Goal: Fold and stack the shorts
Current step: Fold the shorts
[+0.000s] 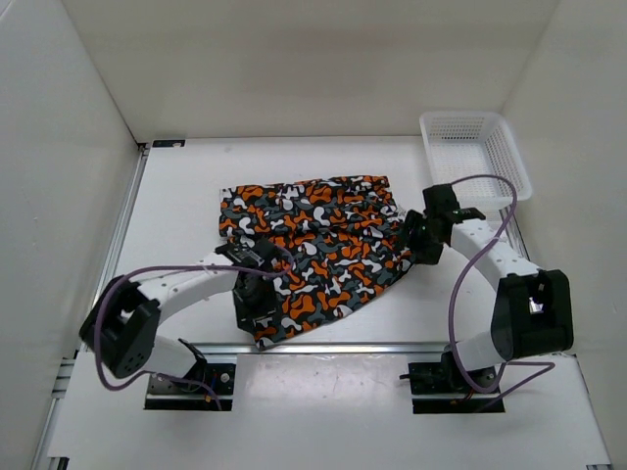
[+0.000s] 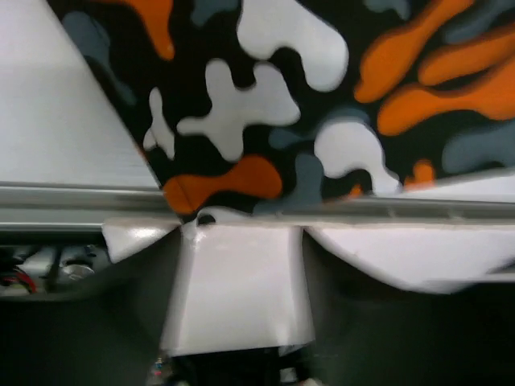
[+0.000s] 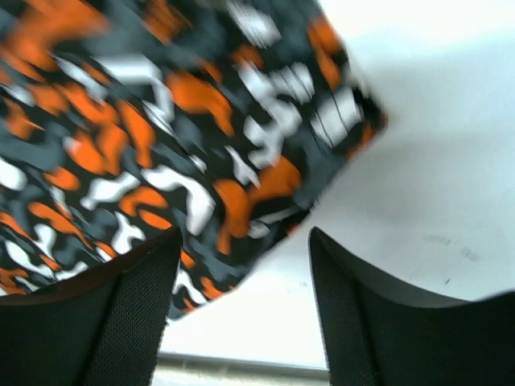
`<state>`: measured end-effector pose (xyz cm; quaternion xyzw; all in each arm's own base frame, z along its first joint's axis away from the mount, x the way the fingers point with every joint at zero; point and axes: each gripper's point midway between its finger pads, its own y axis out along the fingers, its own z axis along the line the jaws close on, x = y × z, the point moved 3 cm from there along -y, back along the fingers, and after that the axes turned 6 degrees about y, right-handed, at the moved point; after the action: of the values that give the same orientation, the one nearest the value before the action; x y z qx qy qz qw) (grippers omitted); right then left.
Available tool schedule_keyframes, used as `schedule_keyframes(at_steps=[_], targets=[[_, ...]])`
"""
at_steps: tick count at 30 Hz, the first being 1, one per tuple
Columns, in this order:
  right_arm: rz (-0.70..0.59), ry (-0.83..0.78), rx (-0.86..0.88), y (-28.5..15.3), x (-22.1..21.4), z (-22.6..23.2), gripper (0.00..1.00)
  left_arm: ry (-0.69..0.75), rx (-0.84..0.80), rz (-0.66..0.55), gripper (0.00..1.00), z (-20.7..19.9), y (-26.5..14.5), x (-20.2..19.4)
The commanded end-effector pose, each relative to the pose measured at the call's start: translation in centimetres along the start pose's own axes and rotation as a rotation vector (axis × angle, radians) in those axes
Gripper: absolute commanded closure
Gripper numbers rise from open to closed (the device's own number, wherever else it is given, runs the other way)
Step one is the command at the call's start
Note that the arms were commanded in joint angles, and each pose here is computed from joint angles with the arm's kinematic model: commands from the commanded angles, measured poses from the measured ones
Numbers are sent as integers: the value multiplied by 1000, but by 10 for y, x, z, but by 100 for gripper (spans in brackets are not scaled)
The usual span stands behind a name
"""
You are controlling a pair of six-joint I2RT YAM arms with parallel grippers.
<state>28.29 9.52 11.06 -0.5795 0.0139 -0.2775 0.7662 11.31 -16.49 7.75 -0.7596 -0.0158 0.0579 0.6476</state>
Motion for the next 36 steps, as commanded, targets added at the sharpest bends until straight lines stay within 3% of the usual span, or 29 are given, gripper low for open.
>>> schedule_keyframes(at_steps=[1,4,5,14,17,19,22,23,24,25,27,29,30,32,33,35,36], targets=[[11,63,78,-4,-4,-2,32,-32,28,-38,44,-10,17,16],[46,118,76,0,-15,-19,32,-113,75,-56,82,1,25,35],[66,143,73,4,-21,-25,32,-108,72,-74,90,1,24,45],[64,218,147,22,-14,-28,42,-209,122,-283,90,38,-23,149],[79,228,101,36,-15,-35,44,-205,104,-327,90,35,-36,180],[58,217,87,38,-6,-35,46,-189,126,-292,90,35,-30,185],[20,215,56,45,7,-36,49,-190,130,-236,71,35,-18,180],[32,217,47,50,7,-37,51,-199,128,-219,57,36,-15,176],[31,210,33,53,9,-38,53,-220,139,-198,24,42,-6,172],[22,207,39,55,15,-35,56,-220,117,-182,14,39,-2,169],[50,212,35,65,14,-36,68,-222,126,-141,5,42,10,163],[79,215,50,69,12,-33,85,-222,114,-134,5,40,17,166],[71,214,55,70,14,-32,89,-222,105,-122,5,38,22,167],[77,214,63,69,13,-31,96,-226,112,-84,29,42,37,168],[77,214,63,69,13,-31,100,-225,109,-91,46,40,36,173],[88,215,66,64,8,-31,100,-229,100,-127,90,40,29,190],[81,213,71,60,7,-31,100,-240,89,-117,90,45,28,195]])
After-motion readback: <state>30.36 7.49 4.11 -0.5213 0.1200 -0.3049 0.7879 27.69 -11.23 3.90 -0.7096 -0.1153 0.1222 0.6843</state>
